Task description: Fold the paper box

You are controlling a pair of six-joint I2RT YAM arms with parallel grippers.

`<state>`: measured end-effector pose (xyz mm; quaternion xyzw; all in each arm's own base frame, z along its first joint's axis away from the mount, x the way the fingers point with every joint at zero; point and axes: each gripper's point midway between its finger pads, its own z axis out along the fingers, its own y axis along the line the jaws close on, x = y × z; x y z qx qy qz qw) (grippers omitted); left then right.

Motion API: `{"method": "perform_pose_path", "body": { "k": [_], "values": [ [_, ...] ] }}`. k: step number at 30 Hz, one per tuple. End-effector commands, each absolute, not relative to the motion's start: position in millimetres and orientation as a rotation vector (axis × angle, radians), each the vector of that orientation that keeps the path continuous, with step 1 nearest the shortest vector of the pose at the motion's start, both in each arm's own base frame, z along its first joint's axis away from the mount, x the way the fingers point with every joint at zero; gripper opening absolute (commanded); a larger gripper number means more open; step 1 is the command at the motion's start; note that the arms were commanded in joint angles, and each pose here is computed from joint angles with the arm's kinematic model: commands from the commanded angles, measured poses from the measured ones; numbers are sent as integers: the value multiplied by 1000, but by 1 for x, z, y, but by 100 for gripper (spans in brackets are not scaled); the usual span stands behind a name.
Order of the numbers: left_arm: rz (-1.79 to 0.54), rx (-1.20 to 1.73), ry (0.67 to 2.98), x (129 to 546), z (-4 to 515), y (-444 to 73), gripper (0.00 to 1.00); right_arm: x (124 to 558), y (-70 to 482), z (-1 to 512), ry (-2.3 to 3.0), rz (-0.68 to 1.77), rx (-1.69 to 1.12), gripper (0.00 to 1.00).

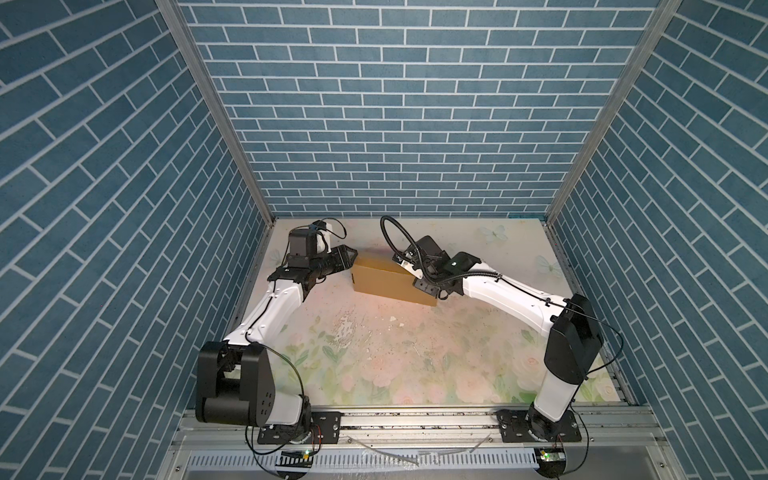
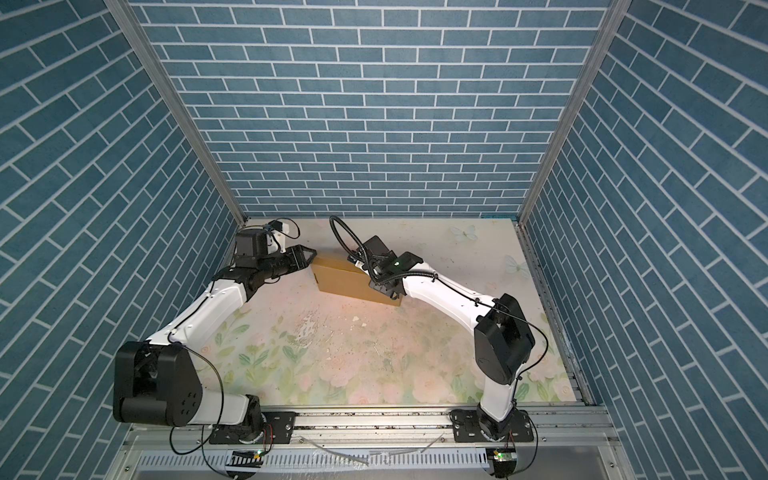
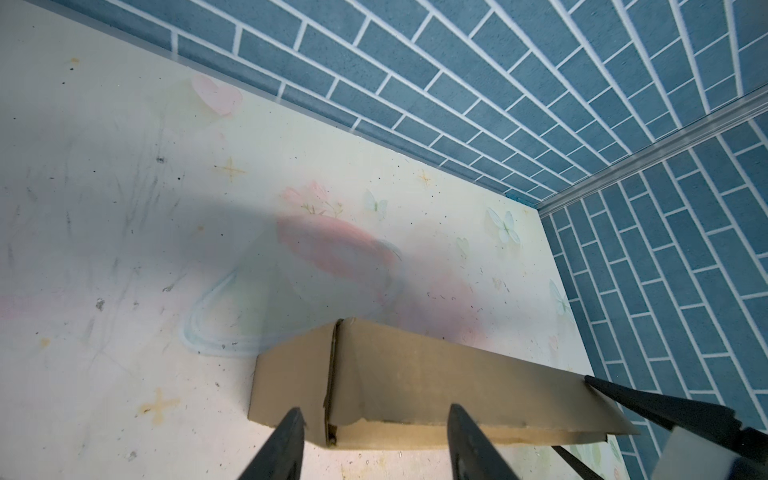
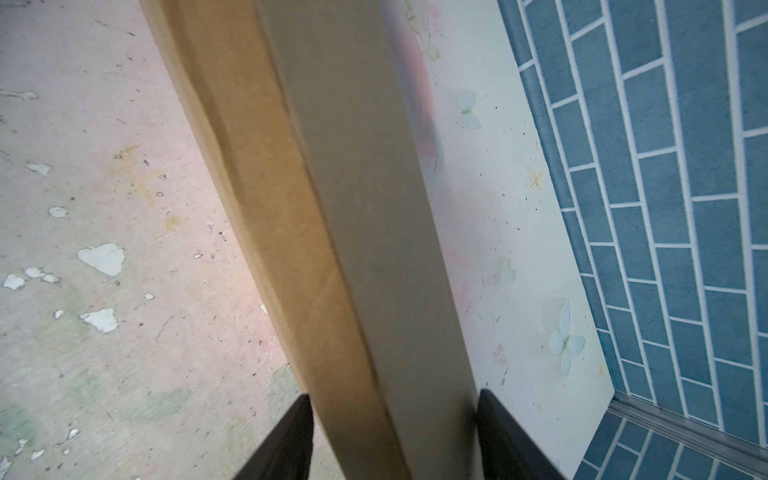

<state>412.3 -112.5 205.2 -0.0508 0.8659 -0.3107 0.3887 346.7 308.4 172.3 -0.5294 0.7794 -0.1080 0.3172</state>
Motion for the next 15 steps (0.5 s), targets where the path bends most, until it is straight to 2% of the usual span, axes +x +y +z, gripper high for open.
{"method": "perform_pose_path", "body": {
  "k": [1,15],
  "values": [
    [-792,-107,2175,418,207,-113,55,342,304,163,2095,-266,-1390,62],
    [-813,-136,2213,418,173,-118,52,341,305,165,2093,-260,-1391,62]
  ]
}}
